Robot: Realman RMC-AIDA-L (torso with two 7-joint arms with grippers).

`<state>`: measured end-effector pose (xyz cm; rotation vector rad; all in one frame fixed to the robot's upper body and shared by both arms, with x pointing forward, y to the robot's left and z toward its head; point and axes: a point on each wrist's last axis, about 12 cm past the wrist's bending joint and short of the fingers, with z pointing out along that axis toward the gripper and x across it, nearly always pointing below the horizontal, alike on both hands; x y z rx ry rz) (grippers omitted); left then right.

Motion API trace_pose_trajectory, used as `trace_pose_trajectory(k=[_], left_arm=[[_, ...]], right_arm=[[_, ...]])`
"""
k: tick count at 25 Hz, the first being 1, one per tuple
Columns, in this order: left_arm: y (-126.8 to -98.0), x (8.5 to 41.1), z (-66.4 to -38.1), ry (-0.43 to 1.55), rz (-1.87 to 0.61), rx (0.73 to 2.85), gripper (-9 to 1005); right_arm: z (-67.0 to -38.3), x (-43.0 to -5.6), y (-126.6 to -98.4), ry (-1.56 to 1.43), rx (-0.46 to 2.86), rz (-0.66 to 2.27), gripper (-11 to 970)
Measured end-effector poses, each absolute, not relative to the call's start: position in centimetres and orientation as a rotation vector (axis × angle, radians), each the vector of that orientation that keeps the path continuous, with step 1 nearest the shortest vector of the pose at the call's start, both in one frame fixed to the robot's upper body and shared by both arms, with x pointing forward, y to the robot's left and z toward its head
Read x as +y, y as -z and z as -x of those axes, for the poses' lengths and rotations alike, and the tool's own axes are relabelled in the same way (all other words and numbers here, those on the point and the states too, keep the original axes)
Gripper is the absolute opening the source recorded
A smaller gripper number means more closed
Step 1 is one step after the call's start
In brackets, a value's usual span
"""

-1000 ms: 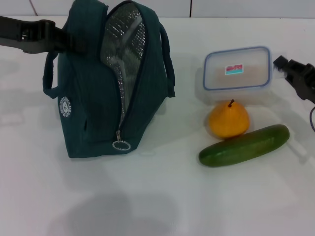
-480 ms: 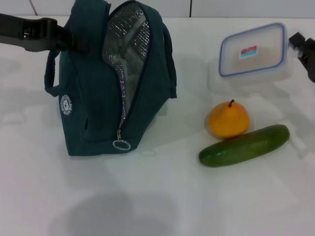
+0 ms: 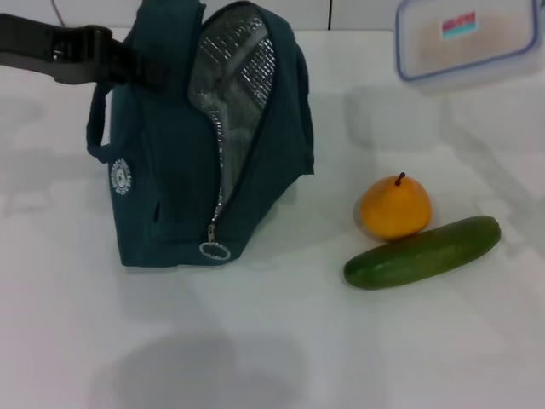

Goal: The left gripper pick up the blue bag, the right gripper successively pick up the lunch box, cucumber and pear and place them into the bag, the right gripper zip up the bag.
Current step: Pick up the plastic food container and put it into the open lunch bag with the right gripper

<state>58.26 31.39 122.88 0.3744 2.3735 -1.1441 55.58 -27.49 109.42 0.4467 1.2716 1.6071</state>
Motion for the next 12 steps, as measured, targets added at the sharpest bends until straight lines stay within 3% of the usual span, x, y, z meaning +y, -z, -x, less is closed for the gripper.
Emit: trace_pose_trajectory(k=[12], left_arm=[[-123.0, 30.3, -58.6, 1.149, -0.415, 2.395, 43]], right_arm=[[-59.2, -23.7, -114.1, -1.825, 1.176, -0.329, 115]])
